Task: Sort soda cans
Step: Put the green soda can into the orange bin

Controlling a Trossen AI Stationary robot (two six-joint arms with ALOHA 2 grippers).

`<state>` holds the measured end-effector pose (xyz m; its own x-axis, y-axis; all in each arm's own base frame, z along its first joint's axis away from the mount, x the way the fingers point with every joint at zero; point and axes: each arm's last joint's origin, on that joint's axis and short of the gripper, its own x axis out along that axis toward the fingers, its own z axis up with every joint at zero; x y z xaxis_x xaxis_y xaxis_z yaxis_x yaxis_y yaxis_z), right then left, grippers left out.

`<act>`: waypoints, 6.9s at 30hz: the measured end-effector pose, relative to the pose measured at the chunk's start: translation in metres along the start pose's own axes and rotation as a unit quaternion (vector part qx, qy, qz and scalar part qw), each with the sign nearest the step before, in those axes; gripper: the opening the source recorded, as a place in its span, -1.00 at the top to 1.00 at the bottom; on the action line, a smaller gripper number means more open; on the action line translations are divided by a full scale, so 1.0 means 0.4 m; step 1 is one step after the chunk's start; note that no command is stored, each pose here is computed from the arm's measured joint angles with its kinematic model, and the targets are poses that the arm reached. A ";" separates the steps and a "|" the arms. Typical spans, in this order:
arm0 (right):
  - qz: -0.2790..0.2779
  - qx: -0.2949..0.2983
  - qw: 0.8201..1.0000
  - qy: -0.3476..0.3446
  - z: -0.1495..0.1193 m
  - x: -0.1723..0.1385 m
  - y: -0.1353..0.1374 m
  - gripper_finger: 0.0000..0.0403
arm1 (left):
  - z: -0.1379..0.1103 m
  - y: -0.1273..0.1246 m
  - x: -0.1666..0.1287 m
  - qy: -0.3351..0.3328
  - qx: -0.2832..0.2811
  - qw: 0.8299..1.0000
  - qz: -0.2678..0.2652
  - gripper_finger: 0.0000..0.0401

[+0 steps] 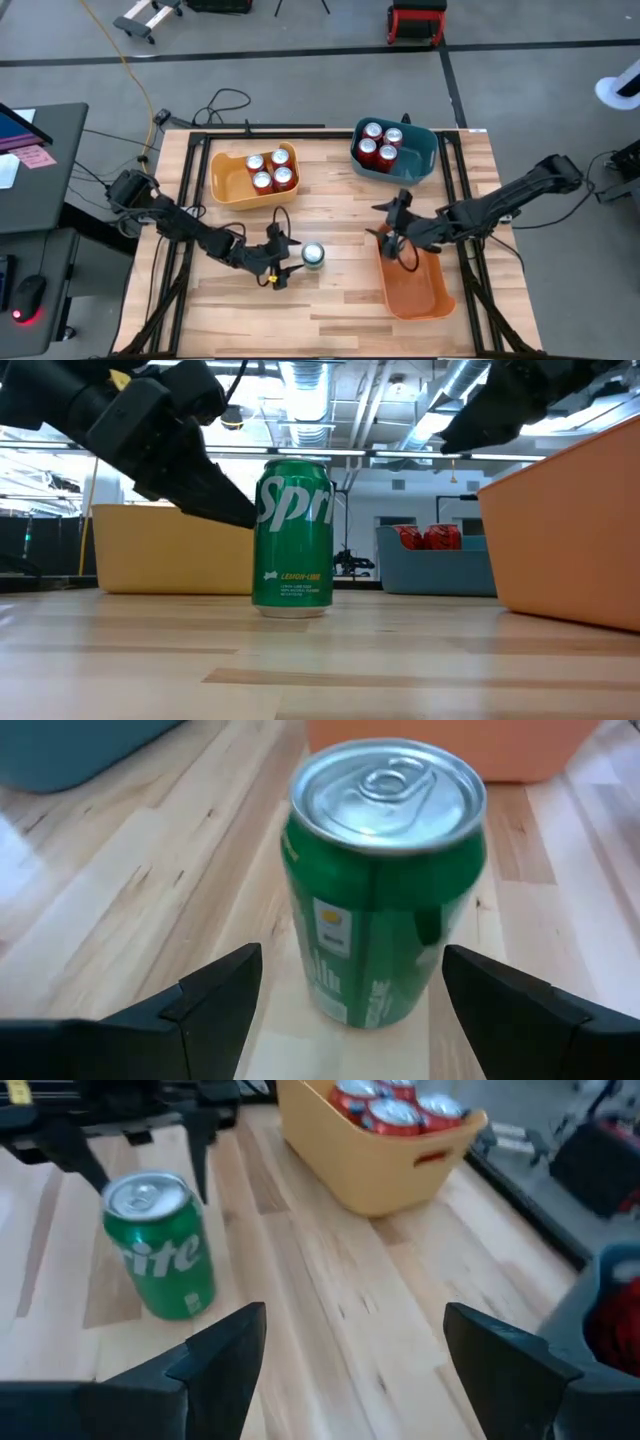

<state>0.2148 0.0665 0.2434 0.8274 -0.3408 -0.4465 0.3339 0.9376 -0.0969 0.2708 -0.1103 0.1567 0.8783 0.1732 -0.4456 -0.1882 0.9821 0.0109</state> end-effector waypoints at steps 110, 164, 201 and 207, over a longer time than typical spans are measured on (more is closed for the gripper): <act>0.257 -0.046 0.963 -0.068 0.049 0.020 0.058 -0.97 | 0.104 -0.020 0.266 -0.116 0.052 0.990 -0.069 -0.43; 0.248 -0.057 0.967 -0.014 0.059 0.197 0.121 -0.46 | 0.154 -0.059 0.209 -0.115 0.083 0.989 -0.030 -0.43; 0.281 -0.074 0.957 -0.024 0.114 -0.067 0.054 -0.41 | 0.181 -0.089 0.103 -0.072 0.130 0.988 0.041 -0.75; 0.268 -0.060 0.960 -0.055 0.122 -0.151 0.029 -0.41 | 0.185 -0.087 0.099 -0.073 0.129 0.988 0.046 -0.76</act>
<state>0.1908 0.0945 0.3127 0.9105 0.1936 -0.3654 -0.2016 0.9793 0.0165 0.3447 -0.1320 0.2047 0.9206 0.2521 -0.2981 -0.1680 0.9450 0.2805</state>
